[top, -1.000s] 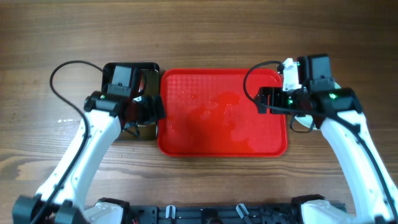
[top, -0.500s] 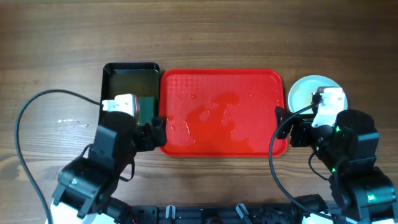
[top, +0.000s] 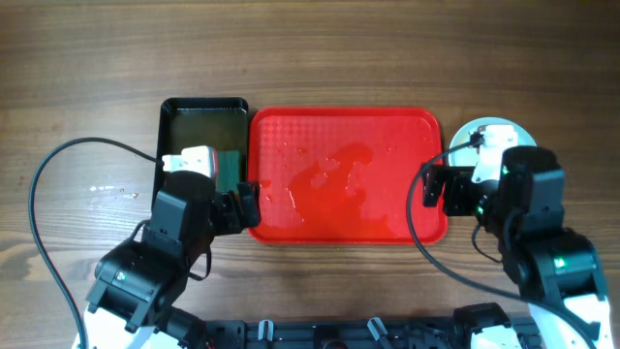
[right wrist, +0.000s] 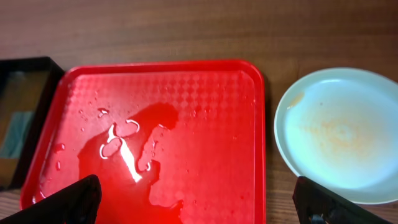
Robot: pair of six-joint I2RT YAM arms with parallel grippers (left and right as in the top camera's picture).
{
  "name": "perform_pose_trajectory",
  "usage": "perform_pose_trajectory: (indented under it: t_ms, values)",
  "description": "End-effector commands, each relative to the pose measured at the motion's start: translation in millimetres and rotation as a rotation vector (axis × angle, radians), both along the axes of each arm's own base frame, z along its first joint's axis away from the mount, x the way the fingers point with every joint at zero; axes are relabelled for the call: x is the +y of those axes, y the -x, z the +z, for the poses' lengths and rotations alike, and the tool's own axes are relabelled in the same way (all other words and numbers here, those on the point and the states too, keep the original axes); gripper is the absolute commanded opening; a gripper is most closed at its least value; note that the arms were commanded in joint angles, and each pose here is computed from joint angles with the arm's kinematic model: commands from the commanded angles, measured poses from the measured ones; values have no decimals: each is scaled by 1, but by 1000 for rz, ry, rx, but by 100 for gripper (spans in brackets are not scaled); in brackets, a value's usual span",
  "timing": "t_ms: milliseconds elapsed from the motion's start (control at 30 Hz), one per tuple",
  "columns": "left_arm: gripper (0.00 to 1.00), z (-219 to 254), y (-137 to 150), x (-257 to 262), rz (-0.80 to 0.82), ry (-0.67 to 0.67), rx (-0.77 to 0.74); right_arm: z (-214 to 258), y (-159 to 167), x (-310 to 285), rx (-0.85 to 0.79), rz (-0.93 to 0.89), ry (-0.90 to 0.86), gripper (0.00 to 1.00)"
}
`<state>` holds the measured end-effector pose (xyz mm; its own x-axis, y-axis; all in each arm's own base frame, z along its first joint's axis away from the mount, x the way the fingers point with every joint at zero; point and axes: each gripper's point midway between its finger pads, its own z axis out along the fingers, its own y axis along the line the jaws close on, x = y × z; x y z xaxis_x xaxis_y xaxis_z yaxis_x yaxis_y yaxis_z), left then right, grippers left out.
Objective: Clean dirty plates on tray and stack at the side
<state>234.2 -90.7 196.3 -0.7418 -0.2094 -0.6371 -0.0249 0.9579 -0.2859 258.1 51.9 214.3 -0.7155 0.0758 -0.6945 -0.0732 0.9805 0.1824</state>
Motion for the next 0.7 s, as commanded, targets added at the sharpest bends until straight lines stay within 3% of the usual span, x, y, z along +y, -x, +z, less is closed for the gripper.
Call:
perform_pose_trajectory:
  t_ms: [0, 167, 500, 667]
  values:
    - [100, -6, -1, 2, 16, -14, 11, -7, 1, -2, 12, -9, 12, 99]
    - [100, -9, -2, 2, 16, -20, 23, 3, 13, -8, -88, -18, 22, 100]
    - [100, -18, -5, 0, 16, -38, 60, 26, 26, -7, -680, 5, -46, 100]
    - [100, -26, -6, -1, 16, -53, 90, 28, 33, -17, -822, -37, -44, 100]
